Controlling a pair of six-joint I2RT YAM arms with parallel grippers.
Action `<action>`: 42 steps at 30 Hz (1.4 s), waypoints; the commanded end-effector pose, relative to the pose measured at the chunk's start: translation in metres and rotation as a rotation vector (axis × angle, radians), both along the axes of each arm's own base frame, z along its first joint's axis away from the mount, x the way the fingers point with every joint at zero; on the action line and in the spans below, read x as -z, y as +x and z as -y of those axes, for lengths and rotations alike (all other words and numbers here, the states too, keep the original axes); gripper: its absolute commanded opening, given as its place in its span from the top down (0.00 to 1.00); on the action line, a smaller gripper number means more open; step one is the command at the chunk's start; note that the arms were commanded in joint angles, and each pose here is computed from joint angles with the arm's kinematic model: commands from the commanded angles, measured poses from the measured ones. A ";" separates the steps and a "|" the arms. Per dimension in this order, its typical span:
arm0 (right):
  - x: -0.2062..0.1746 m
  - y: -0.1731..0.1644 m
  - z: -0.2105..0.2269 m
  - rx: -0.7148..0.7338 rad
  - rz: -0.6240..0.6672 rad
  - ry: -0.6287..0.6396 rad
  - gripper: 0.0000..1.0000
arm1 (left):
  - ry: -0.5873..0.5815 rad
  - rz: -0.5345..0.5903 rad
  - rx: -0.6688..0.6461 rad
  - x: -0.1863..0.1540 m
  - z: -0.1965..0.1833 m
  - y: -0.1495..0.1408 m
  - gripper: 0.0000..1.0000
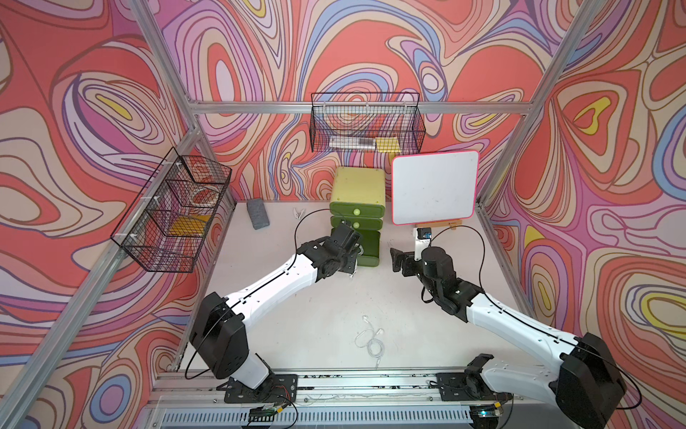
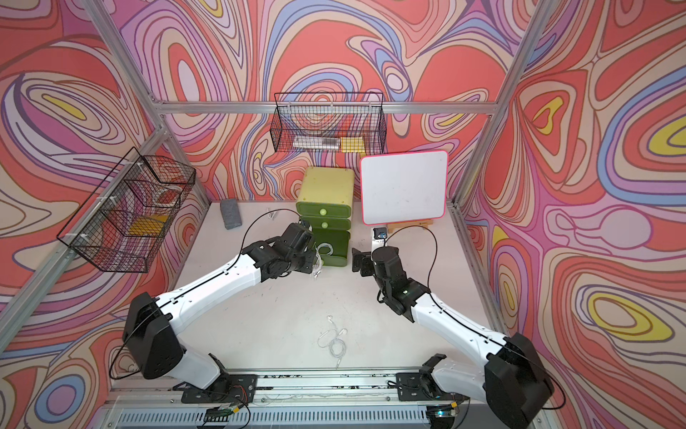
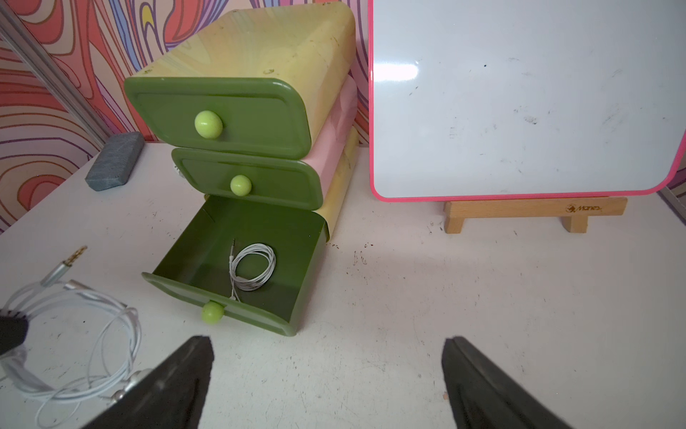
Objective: Place the wired earphones into the drawer by color
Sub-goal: Place the wired earphones in the drawer.
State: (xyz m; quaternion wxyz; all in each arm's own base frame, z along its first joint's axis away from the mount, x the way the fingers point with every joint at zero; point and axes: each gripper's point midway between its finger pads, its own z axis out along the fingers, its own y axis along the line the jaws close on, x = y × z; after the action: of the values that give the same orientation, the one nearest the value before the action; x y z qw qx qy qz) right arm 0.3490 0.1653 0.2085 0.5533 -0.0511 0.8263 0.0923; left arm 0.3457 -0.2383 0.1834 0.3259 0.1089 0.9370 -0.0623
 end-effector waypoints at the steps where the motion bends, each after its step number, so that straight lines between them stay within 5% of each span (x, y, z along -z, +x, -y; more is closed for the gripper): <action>1: -0.005 0.000 0.006 0.022 0.029 -0.004 0.02 | -0.016 0.057 0.019 -0.011 0.007 0.023 1.00; 22: -0.006 0.000 0.007 0.025 0.038 -0.005 0.02 | -0.117 0.116 -0.030 0.000 0.001 0.109 1.00; 42: -0.005 0.001 0.006 0.019 0.034 -0.009 0.02 | -0.156 0.004 -0.061 0.067 0.001 0.125 1.00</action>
State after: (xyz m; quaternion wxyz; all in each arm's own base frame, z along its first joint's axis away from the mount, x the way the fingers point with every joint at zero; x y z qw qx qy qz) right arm 0.3499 0.1628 0.2108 0.5610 -0.0508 0.8219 0.0848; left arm 0.4665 -0.2412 0.1234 0.3395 0.0643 0.9310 -0.1177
